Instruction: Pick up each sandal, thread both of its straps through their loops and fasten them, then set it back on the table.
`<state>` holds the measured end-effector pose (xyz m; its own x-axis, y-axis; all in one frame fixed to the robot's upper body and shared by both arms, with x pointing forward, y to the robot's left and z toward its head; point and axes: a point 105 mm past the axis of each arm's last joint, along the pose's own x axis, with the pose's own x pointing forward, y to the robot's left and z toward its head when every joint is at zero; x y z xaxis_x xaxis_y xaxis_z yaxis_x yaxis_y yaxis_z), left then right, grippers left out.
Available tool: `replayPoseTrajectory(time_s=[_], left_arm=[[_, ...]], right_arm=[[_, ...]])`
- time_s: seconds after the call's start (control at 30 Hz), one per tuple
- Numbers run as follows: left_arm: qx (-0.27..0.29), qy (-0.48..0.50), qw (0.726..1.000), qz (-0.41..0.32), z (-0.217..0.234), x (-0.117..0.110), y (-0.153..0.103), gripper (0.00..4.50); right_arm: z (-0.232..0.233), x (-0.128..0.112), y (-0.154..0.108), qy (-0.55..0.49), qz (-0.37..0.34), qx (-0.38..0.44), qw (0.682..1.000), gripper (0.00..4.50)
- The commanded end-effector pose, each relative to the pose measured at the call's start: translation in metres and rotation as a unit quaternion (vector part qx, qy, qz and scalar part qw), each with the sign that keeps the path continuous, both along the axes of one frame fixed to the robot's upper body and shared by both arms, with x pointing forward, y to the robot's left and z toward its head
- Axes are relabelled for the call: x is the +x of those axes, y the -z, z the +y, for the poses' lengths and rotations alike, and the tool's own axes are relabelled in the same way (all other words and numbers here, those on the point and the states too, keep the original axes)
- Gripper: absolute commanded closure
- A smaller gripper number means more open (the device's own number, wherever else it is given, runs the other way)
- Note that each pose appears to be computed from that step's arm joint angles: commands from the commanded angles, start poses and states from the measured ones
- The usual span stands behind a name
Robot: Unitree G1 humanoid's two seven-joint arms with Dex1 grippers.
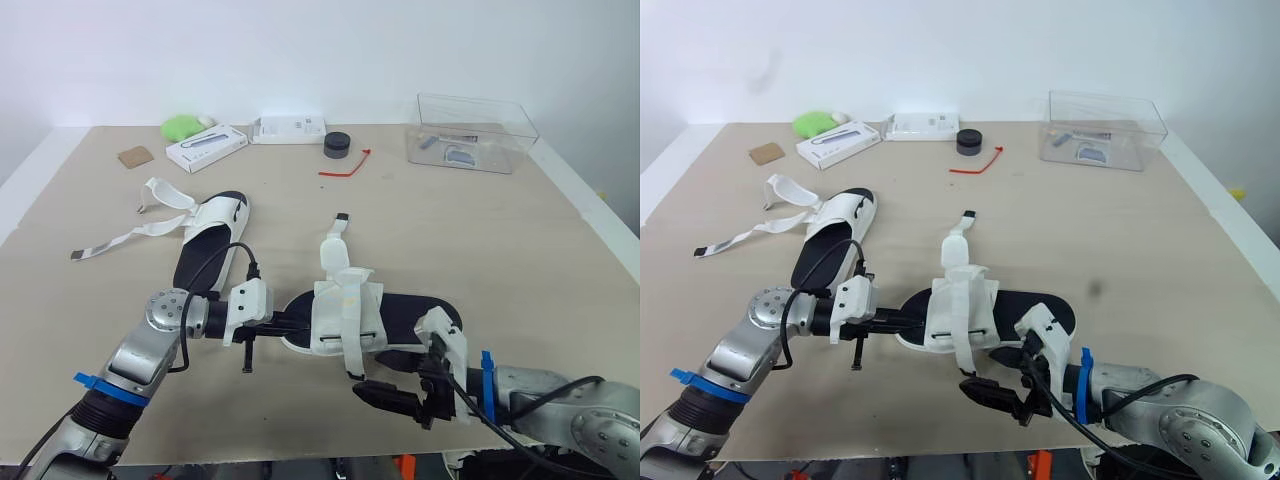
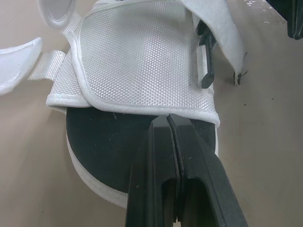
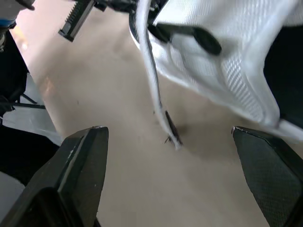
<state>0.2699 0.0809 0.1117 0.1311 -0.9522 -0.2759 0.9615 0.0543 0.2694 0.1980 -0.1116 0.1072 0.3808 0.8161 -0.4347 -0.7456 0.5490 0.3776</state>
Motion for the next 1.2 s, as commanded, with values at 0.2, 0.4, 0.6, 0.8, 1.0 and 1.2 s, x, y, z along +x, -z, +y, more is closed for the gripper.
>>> replayPoseTrajectory(time_s=[0.2,0.4,0.6,0.8,1.0,1.2], left_arm=[[-0.001,0.008,1.000,-0.011,-0.003,-0.002,-0.004,4.50],[0.000,0.001,1.000,-0.011,-0.002,-0.002,-0.002,4.50],[0.001,-0.005,1.000,-0.013,-0.001,0.000,-0.001,4.50],[0.003,-0.005,1.000,-0.013,-0.002,0.000,0.000,4.50],[0.008,0.003,1.000,-0.014,-0.003,-0.001,0.002,4.50],[0.006,0.006,1.000,-0.017,-0.006,0.003,0.001,4.50]], right_arm=[[0.005,0.006,-0.008,0.007,-0.016,0.005,1.000,0.05],[0.011,0.014,-0.006,0.009,0.006,0.016,1.000,1.76],[0.016,0.019,-0.010,0.010,0.013,0.030,0.999,4.46],[0.019,0.008,-0.012,-0.015,0.042,0.046,0.998,4.46],[0.015,0.028,-0.077,-0.037,0.048,0.136,0.989,4.46],[0.001,0.061,-0.095,-0.023,0.044,0.105,0.993,4.46]])
